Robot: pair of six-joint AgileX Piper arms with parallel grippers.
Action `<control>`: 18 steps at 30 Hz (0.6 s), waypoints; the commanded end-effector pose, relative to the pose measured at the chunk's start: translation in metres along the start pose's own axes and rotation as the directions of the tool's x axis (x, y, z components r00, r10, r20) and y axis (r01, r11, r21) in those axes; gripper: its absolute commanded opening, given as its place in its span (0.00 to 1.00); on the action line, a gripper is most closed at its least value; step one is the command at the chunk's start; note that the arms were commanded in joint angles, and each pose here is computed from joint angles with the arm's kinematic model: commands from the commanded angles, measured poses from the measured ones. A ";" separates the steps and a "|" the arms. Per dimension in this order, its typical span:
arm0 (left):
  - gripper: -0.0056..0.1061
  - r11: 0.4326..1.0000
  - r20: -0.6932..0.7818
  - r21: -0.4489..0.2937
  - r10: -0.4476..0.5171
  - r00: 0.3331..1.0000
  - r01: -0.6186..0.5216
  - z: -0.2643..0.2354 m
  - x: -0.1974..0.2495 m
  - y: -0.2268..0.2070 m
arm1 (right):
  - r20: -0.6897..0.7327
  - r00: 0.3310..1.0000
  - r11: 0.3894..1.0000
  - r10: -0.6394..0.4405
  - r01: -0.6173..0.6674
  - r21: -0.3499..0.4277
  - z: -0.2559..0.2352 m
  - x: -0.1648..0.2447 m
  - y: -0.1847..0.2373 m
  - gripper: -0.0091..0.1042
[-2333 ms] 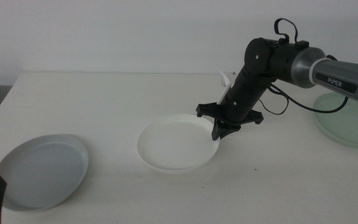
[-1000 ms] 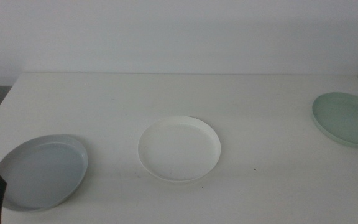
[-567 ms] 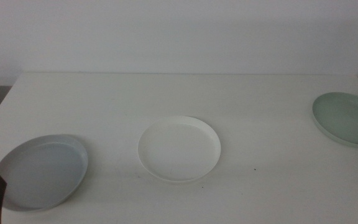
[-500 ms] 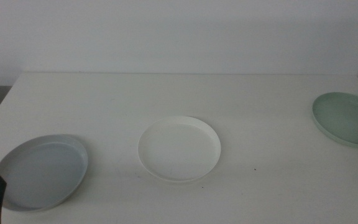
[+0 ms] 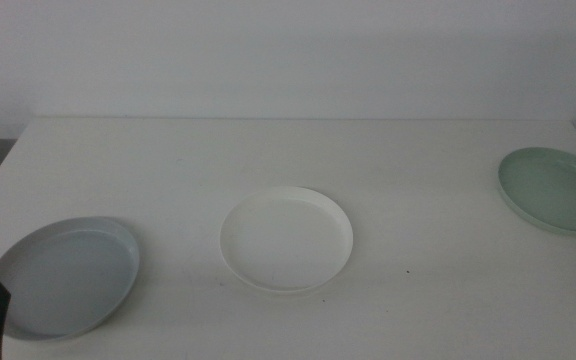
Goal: Stack the three bowls on top of each other.
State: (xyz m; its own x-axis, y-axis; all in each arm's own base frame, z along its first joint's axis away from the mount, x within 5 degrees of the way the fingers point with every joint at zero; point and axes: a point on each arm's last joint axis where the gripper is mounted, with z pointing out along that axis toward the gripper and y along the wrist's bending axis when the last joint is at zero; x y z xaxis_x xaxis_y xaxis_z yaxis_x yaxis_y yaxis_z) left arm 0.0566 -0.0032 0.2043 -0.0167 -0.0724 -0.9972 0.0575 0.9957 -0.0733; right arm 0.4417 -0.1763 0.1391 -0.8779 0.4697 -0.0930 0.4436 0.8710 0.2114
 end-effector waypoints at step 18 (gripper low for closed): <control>0.89 1.000 0.014 -0.001 -0.002 1.000 0.002 0.000 -0.001 0.000 | 0.178 0.878 0.838 -0.443 0.477 -0.264 -0.068 0.146 0.226 0.06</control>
State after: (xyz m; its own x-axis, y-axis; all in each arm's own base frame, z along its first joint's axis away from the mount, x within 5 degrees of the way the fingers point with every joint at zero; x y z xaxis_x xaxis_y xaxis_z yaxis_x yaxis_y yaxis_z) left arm 0.0566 -0.0032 0.2045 -0.0147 -0.0725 -0.9973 0.0577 0.9956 -0.0733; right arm 0.4057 0.0556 0.2352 -0.9421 0.0981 -0.3207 -0.0358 0.9214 0.3870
